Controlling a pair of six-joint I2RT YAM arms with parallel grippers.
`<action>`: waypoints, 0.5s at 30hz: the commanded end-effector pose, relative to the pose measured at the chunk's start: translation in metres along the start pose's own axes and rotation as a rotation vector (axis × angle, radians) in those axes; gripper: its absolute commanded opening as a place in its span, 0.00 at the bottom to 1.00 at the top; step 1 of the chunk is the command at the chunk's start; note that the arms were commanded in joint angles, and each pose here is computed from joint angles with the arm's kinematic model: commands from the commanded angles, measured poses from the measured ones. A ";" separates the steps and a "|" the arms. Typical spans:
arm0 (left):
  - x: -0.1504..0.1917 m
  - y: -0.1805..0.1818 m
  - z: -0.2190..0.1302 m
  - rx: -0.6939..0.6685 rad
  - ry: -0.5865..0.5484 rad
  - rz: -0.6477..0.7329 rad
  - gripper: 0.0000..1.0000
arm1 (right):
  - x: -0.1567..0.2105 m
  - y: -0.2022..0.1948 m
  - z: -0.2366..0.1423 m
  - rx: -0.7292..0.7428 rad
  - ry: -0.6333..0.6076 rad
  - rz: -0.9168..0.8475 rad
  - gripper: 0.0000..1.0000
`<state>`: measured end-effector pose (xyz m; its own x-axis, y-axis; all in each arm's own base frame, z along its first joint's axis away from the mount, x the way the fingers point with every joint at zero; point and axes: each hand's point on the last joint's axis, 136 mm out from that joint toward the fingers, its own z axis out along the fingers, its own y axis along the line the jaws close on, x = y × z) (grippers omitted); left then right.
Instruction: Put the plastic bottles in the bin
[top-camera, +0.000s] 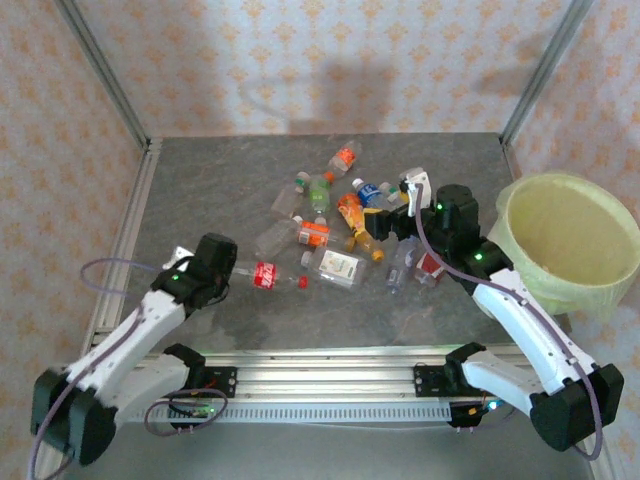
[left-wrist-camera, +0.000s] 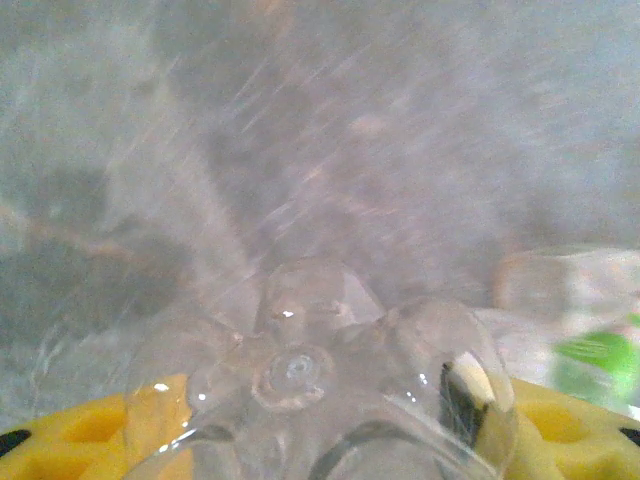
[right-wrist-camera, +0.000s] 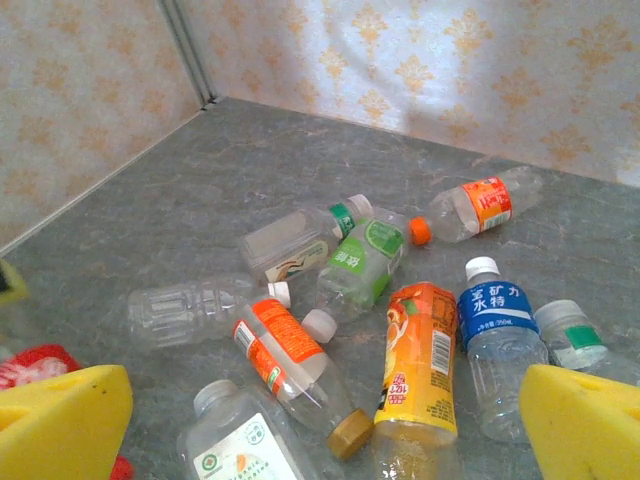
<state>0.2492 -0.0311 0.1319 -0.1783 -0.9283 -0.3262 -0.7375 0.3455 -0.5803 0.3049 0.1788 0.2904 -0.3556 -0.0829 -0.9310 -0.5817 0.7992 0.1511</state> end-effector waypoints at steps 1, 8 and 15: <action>-0.048 -0.010 -0.042 0.035 -0.197 0.253 0.52 | -0.015 -0.002 0.002 0.011 -0.073 0.042 0.99; -0.044 -0.132 -0.104 0.396 -0.146 0.549 0.50 | -0.024 0.012 0.015 -0.091 -0.068 0.103 0.99; -0.016 -0.238 -0.148 0.690 -0.057 0.808 0.50 | -0.050 0.049 0.024 -0.329 -0.084 0.085 0.99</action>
<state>0.3222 -0.0884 0.3554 -0.3882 -0.5454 -0.7429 -0.1093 0.8276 -0.5505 0.3220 0.2163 0.2856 -0.4492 -0.0055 -0.8934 -0.6468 0.6918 0.3209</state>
